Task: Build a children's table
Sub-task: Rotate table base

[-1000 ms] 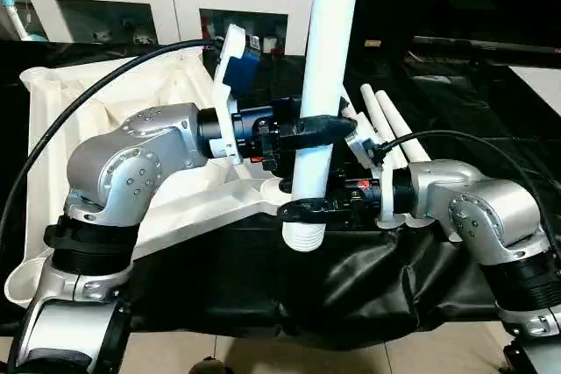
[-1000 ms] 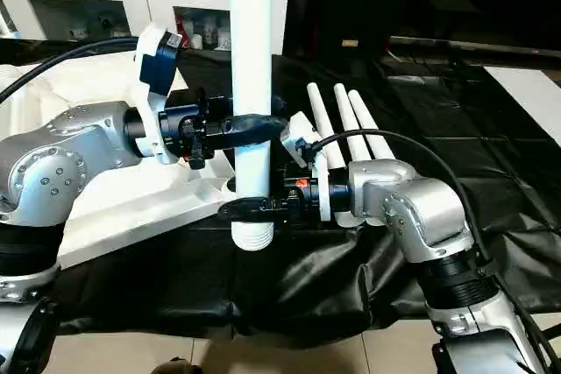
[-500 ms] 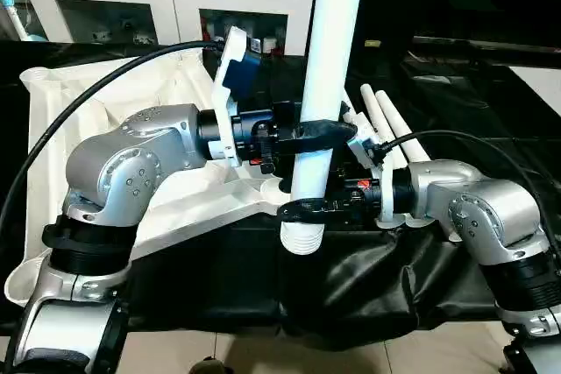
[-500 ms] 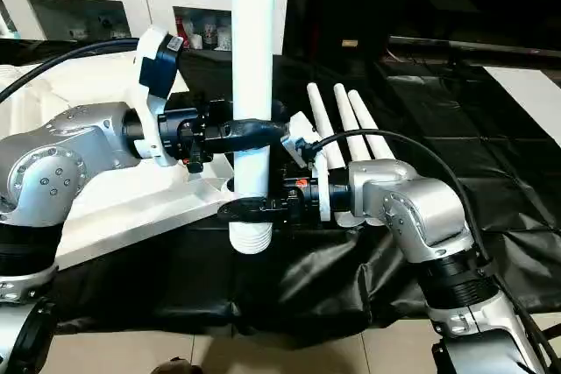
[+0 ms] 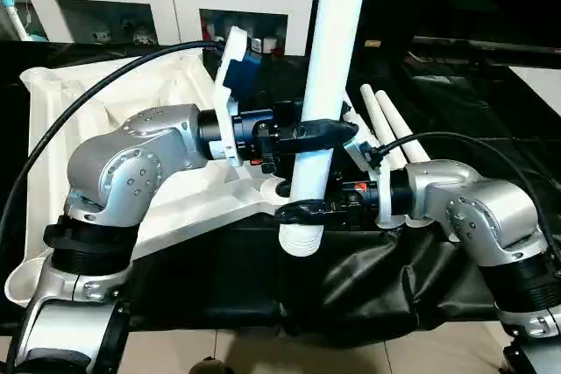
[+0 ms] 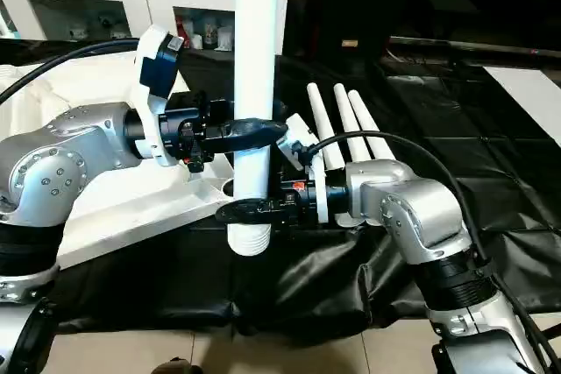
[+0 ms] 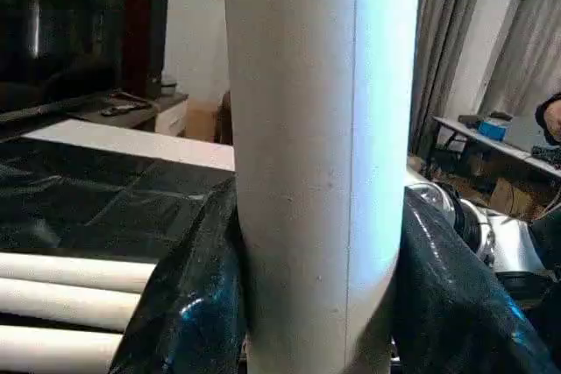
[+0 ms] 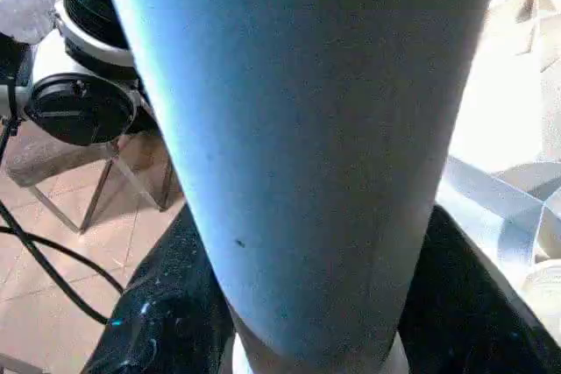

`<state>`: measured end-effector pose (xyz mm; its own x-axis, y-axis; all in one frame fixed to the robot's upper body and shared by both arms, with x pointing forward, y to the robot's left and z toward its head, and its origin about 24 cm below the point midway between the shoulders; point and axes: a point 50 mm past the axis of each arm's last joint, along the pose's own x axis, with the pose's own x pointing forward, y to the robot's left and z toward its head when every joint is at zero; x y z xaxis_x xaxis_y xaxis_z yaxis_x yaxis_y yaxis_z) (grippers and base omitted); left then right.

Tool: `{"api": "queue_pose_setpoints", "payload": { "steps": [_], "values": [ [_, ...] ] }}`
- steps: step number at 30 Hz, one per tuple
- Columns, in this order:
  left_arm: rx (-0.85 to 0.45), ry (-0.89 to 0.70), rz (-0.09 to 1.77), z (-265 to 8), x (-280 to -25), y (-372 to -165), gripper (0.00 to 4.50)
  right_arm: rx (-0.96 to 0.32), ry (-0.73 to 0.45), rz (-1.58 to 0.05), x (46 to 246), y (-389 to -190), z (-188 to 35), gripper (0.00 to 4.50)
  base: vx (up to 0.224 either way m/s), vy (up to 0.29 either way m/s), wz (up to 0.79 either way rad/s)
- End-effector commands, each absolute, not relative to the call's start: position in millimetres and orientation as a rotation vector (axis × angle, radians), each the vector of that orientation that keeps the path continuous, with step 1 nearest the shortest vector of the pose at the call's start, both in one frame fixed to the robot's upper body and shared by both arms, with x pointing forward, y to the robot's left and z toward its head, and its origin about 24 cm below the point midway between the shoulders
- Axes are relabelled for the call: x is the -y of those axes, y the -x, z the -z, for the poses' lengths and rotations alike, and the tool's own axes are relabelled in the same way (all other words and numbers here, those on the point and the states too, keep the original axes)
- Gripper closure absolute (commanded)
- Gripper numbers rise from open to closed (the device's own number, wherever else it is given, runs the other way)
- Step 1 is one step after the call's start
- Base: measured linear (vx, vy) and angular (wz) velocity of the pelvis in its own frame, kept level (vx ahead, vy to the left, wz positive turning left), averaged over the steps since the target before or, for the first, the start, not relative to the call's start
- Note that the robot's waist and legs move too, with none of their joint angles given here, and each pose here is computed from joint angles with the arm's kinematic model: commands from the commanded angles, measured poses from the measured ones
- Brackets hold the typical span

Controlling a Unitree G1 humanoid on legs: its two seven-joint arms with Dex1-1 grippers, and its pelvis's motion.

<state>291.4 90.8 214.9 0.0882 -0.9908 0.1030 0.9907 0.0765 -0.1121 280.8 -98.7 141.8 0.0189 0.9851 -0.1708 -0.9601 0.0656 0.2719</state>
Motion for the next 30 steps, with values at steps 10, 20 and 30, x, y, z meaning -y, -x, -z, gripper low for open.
{"api": "queue_pose_setpoints", "payload": {
  "steps": [10, 20, 30],
  "values": [
    [0.041, 0.229, 1.421, -222, -100, -301, 1.51, -0.301, -0.125, -1.473, 102.6, -281.9, -146, 2.57, 0.0, 0.0, 0.0],
    [0.144, 0.36, 1.192, -207, -139, -314, 1.0, -0.22, -0.129, -1.125, 127.4, -307.5, -146, 2.62, 0.0, 0.0, 0.0],
    [-0.208, -0.301, 0.923, -113, -162, -318, 1.37, -0.099, 0.056, -0.71, 137.1, -338.1, -131, 2.62, 0.0, 0.0, 0.0]
  ]
}}
